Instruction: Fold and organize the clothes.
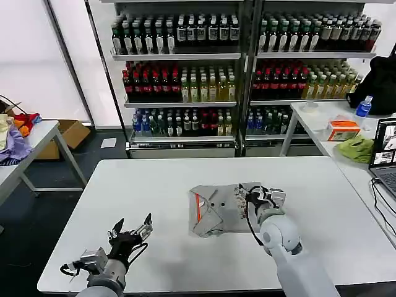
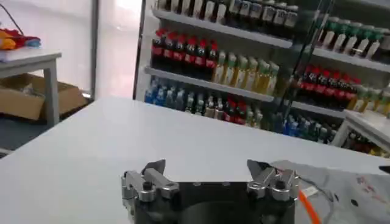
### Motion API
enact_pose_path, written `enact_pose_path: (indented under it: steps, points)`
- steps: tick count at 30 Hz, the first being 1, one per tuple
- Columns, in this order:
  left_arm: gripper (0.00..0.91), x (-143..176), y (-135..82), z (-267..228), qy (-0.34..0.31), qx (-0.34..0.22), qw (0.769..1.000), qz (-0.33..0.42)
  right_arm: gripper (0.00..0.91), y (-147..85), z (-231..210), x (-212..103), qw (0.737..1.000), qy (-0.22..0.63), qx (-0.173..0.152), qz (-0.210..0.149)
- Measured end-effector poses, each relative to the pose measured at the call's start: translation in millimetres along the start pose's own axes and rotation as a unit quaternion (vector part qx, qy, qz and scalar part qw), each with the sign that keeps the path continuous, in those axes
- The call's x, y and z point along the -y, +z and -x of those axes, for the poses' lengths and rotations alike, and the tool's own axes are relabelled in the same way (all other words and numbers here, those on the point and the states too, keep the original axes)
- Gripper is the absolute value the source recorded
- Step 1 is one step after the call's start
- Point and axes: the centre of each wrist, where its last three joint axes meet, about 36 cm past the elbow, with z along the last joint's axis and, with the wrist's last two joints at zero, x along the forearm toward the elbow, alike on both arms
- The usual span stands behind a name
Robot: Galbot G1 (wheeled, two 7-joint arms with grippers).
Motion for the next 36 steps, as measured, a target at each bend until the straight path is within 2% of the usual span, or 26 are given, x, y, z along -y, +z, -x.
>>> enact_pose_path:
  steps: [10,24,28,31,36]
  points:
    - [0.907,1,4,-1,0.0,-0.006,1.0,0.0,0.907,6,31,0,0.999,0.005,-0.029,0.021]
    - [0.907,-3,5,1,-0.006,-0.006,1.0,0.005,0.907,13,41,4,0.998,0.003,-0.047,0.032]
    - [0.907,-6,4,3,-0.01,0.008,1.0,0.014,0.907,4,32,8,0.999,-0.001,-0.031,0.033]
    - [0.907,-9,2,1,-0.014,0.027,0.999,0.024,0.907,-10,18,13,1.0,-0.003,-0.006,0.027]
    - [0.907,-19,-2,-4,-0.022,0.062,0.997,0.035,0.907,-30,-11,30,0.999,0.013,0.047,-0.012]
